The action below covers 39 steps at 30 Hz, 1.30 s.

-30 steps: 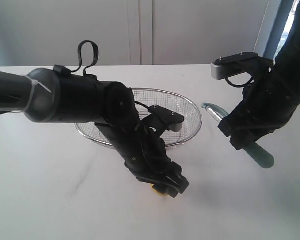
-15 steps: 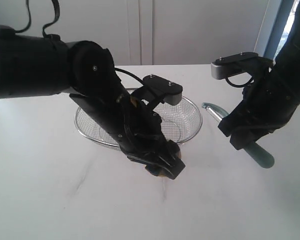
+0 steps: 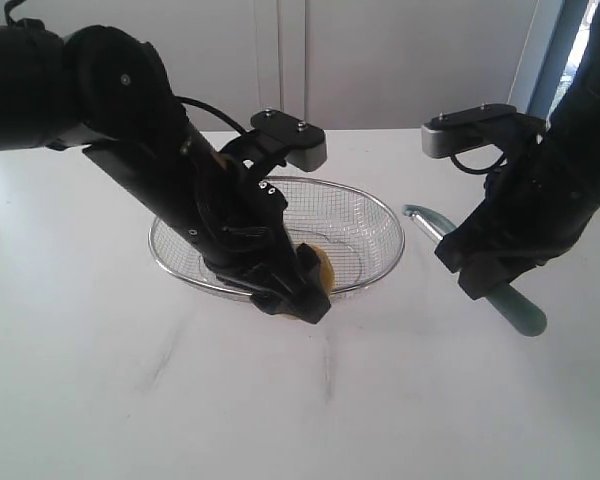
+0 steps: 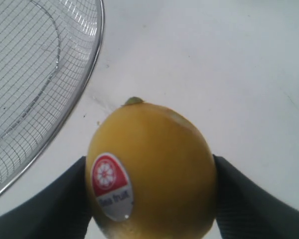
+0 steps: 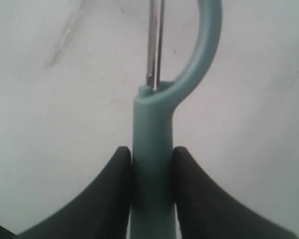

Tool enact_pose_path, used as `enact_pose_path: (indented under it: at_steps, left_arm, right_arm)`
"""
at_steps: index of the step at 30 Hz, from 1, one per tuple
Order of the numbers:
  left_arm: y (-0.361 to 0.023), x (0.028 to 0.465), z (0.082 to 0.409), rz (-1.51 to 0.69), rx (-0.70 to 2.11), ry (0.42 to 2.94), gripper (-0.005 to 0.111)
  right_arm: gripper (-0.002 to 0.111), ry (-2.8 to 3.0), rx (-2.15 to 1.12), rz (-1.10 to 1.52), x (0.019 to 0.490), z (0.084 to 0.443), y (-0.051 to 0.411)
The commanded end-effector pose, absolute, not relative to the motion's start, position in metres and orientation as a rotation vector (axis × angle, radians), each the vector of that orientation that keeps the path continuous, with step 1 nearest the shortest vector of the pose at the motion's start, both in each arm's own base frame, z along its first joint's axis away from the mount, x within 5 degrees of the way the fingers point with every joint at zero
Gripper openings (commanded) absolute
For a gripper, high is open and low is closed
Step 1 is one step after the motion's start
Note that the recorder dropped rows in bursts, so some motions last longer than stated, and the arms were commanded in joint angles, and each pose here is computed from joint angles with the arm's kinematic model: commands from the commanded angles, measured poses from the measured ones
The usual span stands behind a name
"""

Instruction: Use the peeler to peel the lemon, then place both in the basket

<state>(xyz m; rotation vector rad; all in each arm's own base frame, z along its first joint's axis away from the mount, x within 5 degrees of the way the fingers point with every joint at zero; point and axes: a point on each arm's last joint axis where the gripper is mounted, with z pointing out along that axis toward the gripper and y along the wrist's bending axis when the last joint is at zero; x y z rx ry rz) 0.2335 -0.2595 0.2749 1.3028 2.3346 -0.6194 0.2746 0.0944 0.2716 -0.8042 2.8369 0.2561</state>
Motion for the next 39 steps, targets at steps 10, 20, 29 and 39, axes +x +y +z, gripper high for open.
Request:
enact_pose_path:
  at_steps: [10, 20, 29, 39]
  left_arm:
    - [-0.230, 0.262, 0.300, -0.988, 1.219, 2.113, 0.000]
    - [-0.200, 0.284, 0.315, -1.128, 1.140, 1.930, 0.000]
    - [-0.177, 0.292, 0.325, -1.245, 1.121, 1.803, 0.000]
    - [-0.175, 0.292, 0.324, -1.254, 1.122, 1.808, 0.000]
  right_arm:
    - [0.000, 2.822, -0.761, 0.363, 0.272, 0.276, 0.098]
    - [0.000, 2.797, -0.679, 0.526, 0.272, 0.279, 0.107]
    - [0.000, 2.795, -0.578, 0.719, 0.278, 0.274, 0.119]
    - [0.000, 2.767, -0.529, 0.935, 0.283, 0.267, 0.137]
